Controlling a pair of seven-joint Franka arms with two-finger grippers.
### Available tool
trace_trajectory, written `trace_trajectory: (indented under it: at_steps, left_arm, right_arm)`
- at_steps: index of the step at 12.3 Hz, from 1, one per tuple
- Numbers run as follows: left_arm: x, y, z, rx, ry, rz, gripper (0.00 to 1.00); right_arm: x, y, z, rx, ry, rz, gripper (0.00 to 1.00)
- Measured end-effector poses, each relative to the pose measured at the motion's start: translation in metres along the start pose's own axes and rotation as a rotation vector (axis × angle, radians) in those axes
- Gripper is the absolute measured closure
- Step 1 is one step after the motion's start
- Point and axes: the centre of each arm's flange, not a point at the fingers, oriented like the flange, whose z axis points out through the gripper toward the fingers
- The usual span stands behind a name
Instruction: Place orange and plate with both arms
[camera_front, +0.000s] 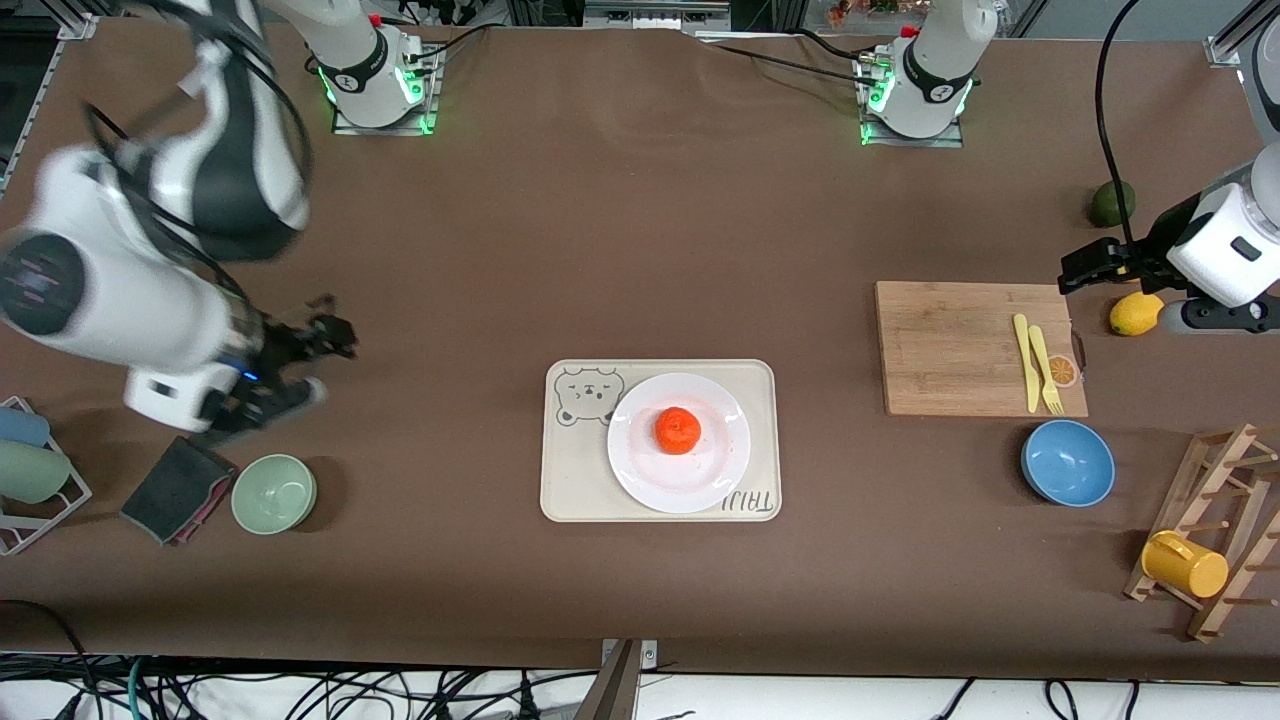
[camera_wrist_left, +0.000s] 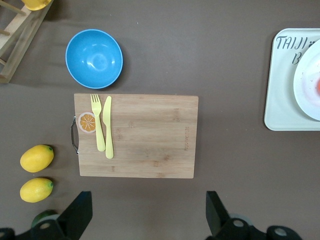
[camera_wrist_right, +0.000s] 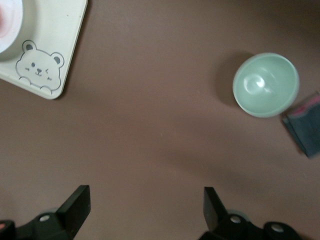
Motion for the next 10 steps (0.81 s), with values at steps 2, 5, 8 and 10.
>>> trace_trajectory:
  at_steps: [2,5,8,10]
  left_arm:
    - [0.0,0.0,0.0,0.0,0.0,0.0,0.0]
    - [0.0,0.0,0.0,0.0,0.0,0.0,0.0]
    - [0.0,0.0,0.0,0.0,0.0,0.0,0.0]
    - [0.0,0.0,0.0,0.0,0.0,0.0,0.0]
  right_arm:
    - [-0.052,0.043,-0.059,-0.063,0.035,0.049,0.0]
    - [-0.097,0.072,-0.088,-0.06,0.06,0.087,0.0]
    - [-0.134,0.091,-0.063,-0.006,0.023,0.13,0.0]
    - [-0.15,0.088,-0.056,0.001,0.043,0.143,0.0]
